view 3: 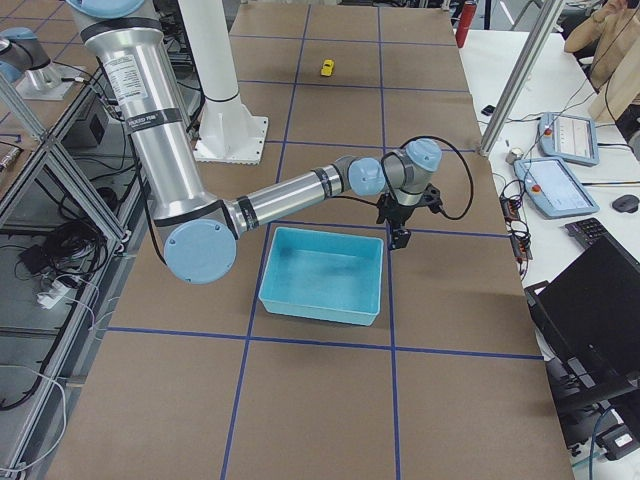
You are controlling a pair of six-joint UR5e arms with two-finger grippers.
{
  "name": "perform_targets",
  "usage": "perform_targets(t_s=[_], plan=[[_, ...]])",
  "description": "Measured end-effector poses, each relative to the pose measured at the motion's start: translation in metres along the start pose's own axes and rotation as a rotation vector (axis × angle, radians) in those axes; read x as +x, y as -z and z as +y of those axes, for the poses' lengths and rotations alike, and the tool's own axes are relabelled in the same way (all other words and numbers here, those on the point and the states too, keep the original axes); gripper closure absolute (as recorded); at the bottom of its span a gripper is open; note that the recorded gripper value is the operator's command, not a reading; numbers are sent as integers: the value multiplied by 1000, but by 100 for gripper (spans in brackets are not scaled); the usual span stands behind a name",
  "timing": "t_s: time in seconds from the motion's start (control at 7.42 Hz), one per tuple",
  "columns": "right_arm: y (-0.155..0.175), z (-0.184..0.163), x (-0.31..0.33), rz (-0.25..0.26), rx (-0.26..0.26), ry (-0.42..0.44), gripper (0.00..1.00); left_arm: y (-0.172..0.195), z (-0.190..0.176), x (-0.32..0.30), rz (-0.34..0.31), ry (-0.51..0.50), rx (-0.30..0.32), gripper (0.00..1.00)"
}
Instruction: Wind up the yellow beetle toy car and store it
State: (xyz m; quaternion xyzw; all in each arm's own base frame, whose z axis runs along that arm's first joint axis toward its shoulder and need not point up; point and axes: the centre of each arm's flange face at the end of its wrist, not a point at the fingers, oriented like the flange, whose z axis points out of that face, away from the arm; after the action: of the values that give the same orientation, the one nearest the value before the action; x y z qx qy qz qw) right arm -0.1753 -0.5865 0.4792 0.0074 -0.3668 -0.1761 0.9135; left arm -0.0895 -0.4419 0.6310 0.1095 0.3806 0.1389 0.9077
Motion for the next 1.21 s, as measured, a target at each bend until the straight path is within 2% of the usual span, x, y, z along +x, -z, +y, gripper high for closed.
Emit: perform_targets(t_s=[0.67,1.21], plan=[[0,0,0,0,0,0,0,16,-30,19,-17,-69,31,0],[0,0,0,0,0,0,0,19,-71,128,22,-308,39,0]])
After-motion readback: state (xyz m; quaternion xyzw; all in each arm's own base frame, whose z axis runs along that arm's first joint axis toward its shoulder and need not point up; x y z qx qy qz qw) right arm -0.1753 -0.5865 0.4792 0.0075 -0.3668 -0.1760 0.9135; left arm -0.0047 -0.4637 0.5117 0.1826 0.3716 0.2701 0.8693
